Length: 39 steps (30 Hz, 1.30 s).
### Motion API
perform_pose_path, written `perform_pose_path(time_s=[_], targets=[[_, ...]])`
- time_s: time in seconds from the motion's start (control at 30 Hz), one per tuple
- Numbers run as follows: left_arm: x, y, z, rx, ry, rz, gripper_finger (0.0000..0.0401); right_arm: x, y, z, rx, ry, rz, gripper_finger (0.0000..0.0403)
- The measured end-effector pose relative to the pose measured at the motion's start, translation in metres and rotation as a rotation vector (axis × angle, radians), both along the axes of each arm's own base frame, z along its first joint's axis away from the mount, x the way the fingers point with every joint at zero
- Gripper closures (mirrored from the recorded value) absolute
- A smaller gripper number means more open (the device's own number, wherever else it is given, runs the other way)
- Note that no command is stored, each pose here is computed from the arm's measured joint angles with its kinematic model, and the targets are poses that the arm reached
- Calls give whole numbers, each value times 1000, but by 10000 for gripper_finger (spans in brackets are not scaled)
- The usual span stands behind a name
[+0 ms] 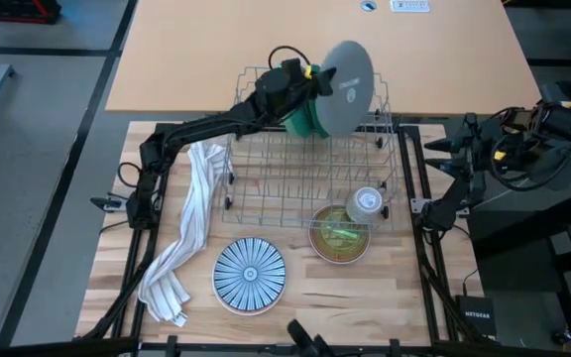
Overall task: Sort dishes
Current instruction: Put the gray plate into the dish rack
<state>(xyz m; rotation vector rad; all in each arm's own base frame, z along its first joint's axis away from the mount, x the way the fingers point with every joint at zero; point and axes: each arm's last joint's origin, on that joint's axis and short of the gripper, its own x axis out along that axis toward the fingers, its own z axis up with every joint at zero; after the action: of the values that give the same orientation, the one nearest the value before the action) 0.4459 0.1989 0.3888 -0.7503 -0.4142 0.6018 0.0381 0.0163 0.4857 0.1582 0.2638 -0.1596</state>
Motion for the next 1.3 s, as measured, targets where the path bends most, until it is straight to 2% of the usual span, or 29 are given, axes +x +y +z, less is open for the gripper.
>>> perform_pose_path(time_s=[0.3, 0.73, 1.3], targets=[[5, 20, -22, -44, -26, 121, 401, -4, -10, -21, -79, -42, -81, 217], [5, 23, -27, -31, 39, 194, 401, -18, -39, -55, -28, -128, -185, 217], [18, 10, -41, -76, 1, 305, 401, -6, -17, -91, -118, -134, -227, 217]])
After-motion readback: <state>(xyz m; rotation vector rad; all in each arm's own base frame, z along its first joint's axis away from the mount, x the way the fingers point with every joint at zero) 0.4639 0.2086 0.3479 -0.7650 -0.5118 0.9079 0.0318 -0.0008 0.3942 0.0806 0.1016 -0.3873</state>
